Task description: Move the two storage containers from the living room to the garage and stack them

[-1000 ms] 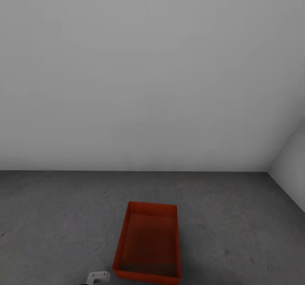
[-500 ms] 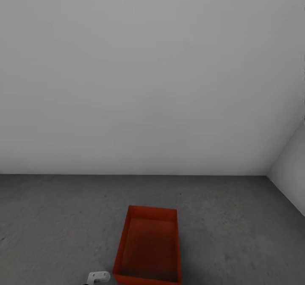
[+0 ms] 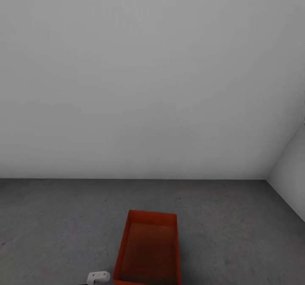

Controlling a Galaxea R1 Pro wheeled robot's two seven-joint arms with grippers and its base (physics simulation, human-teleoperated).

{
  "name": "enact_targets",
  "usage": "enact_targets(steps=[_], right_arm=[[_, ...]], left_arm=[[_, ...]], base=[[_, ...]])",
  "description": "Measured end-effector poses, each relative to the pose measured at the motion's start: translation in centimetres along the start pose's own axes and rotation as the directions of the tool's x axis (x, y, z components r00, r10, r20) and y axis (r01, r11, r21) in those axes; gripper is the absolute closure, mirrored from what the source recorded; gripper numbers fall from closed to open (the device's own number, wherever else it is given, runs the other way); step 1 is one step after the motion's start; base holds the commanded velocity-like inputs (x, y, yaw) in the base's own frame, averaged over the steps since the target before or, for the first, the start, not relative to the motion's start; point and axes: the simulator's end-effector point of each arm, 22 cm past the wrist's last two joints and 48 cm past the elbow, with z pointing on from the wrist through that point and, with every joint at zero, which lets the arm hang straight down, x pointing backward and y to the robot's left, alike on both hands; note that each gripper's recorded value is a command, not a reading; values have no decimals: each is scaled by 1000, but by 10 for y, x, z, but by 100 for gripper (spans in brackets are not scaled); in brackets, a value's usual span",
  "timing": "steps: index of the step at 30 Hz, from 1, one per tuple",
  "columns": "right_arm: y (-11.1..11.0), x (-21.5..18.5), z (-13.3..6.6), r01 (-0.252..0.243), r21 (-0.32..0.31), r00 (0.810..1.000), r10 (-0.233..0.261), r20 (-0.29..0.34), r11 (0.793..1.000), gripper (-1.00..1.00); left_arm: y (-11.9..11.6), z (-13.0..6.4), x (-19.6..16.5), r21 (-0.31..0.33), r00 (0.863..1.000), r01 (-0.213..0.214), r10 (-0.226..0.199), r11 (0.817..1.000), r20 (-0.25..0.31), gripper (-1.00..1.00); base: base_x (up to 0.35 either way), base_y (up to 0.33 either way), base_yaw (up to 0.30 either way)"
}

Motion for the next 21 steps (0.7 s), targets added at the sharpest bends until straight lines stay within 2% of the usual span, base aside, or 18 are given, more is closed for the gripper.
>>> enact_targets(steps=[21], right_arm=[[-1, -13, -4, -4, 1, 999, 4, 33, 1000, -100]], left_arm=[[0, -8, -13, 2, 999, 2, -2, 1000, 33, -100]], base=[[0, 0, 0]])
